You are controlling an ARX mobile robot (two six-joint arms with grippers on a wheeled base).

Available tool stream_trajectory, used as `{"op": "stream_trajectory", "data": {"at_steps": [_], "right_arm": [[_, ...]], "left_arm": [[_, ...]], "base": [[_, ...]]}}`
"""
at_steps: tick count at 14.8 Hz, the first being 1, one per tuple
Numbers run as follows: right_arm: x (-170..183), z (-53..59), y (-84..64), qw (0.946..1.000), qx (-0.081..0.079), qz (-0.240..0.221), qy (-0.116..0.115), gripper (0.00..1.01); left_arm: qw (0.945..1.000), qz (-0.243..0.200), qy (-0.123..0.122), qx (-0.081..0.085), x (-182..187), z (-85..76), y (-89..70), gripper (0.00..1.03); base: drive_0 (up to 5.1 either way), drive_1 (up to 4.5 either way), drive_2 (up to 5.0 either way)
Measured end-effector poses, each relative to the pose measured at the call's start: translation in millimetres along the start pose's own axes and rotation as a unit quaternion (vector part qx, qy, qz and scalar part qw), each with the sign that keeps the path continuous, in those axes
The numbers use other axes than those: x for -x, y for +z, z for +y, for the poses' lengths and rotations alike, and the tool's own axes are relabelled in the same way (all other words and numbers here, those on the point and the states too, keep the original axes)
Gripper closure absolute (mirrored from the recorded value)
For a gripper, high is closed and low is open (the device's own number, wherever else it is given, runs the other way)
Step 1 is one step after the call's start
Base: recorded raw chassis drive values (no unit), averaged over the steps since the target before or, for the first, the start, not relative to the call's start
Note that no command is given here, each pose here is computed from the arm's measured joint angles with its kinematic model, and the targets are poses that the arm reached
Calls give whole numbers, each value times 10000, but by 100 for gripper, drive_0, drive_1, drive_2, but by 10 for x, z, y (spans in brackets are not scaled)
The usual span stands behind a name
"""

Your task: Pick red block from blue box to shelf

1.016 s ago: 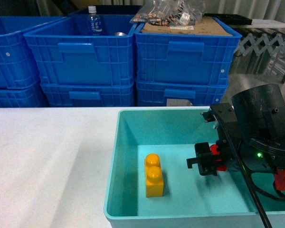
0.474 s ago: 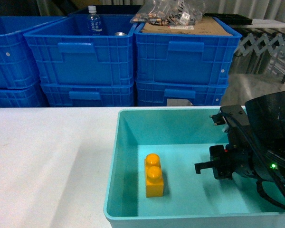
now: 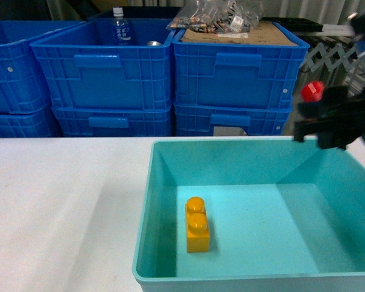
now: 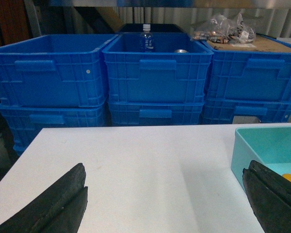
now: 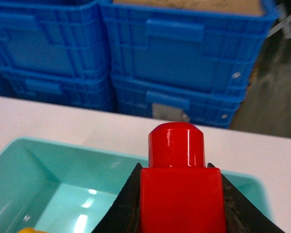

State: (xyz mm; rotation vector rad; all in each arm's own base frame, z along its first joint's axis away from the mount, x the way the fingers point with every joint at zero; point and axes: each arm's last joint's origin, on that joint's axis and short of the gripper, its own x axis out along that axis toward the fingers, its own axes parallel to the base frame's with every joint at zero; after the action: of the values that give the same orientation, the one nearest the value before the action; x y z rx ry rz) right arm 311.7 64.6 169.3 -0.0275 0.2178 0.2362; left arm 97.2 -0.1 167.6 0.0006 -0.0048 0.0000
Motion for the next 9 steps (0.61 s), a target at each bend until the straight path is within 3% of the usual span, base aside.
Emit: {"op": "stream_trajectory", "data": {"at_steps": [1, 2, 3, 5, 7, 9], "right_arm": [[228, -107, 99, 9990, 42, -422, -150, 74], [554, -221, 97, 9957, 183, -821, -376, 74], [755, -267, -24, 9954, 282, -779, -476, 74], [1053, -330, -211, 9950, 316, -636, -708, 74], [1346, -293, -283, 9933, 301, -745, -833, 74], [1437, -212, -399, 9940, 266, -742, -758, 74]], "left_arm": [[10000, 0, 0, 0, 0, 0, 0, 5], [10000, 0, -2, 0, 0, 0, 0, 5], [10000, 0, -2, 0, 0, 0, 0, 5], [10000, 0, 0, 0, 0, 0, 0, 5], [10000, 0, -2, 0, 0, 0, 0, 5], [10000, 0, -2, 0, 0, 0, 0, 5]], "base": [[0, 0, 0], [0, 0, 0], [0, 0, 0], [0, 0, 0], [0, 0, 0], [0, 0, 0]]}}
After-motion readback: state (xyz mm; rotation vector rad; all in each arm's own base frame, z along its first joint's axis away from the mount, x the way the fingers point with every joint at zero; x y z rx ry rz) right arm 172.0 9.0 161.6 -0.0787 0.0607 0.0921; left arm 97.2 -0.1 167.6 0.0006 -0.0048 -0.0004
